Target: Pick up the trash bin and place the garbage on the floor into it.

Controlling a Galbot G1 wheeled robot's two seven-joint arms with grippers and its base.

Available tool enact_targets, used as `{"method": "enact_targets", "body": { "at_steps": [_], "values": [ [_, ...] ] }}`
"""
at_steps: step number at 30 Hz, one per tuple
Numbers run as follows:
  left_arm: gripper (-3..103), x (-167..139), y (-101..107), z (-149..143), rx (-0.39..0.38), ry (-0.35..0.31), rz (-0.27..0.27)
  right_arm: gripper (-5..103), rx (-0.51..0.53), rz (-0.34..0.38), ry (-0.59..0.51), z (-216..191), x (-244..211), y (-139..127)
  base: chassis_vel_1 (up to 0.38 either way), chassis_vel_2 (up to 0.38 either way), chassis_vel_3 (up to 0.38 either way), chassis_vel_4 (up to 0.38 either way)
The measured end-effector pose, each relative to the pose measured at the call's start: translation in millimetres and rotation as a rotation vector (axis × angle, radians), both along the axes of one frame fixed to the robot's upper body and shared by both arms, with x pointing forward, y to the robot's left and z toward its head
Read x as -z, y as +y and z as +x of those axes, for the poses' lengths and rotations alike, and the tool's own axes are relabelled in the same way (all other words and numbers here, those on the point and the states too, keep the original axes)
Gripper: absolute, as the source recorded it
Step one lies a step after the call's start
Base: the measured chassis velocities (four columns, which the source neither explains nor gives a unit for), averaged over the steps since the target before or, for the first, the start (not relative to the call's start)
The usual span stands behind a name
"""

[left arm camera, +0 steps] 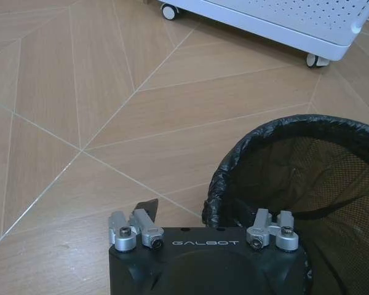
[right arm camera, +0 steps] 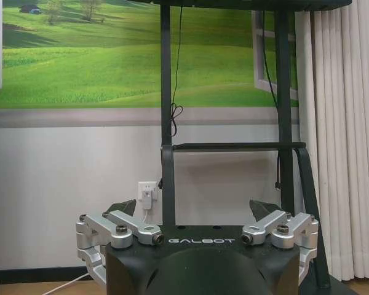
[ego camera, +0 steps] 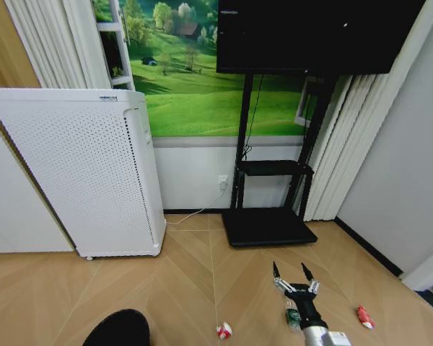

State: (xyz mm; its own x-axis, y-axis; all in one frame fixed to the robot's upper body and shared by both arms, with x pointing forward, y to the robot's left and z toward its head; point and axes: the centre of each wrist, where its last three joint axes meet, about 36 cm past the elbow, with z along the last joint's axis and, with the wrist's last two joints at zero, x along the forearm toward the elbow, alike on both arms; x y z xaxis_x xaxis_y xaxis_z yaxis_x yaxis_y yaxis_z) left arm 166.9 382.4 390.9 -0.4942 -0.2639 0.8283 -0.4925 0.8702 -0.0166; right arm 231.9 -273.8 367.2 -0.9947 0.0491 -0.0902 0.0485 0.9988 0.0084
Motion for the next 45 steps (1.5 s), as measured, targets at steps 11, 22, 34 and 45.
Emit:
{"method": "enact_targets", "body": {
  "at_steps": [11, 22, 34, 45],
  "values": [
    [30, 23.3, 10.3, -1.1, -0.001, -0.015, -0.021, 100, -0.008, -0.003, -0.008, -2.1, -3.0, 1.1, 0.000, 0.000, 0.000, 0.000],
    [6, 28.9, 9.9, 4.3, 0.039, -0.120, -0.022, 100, 0.003, 0.004, -0.019, -2.5, -6.4, -3.0, 0.000, 0.000, 0.000, 0.000],
    [6, 10.6, 31.7, 0.1, 0.076, -0.457, 0.153, 100, 0.051, -0.079, 0.000, -8.8, 0.4, -12.6, 0.000, 0.000, 0.000, 0.000],
    [6, -14.2, 30.0, -5.9, 0.010, -0.577, 0.219, 100, 0.003, -0.102, 0.003, -9.9, 2.9, -8.8, 0.017, 0.011, -0.009, -0.007]
  ]
}}
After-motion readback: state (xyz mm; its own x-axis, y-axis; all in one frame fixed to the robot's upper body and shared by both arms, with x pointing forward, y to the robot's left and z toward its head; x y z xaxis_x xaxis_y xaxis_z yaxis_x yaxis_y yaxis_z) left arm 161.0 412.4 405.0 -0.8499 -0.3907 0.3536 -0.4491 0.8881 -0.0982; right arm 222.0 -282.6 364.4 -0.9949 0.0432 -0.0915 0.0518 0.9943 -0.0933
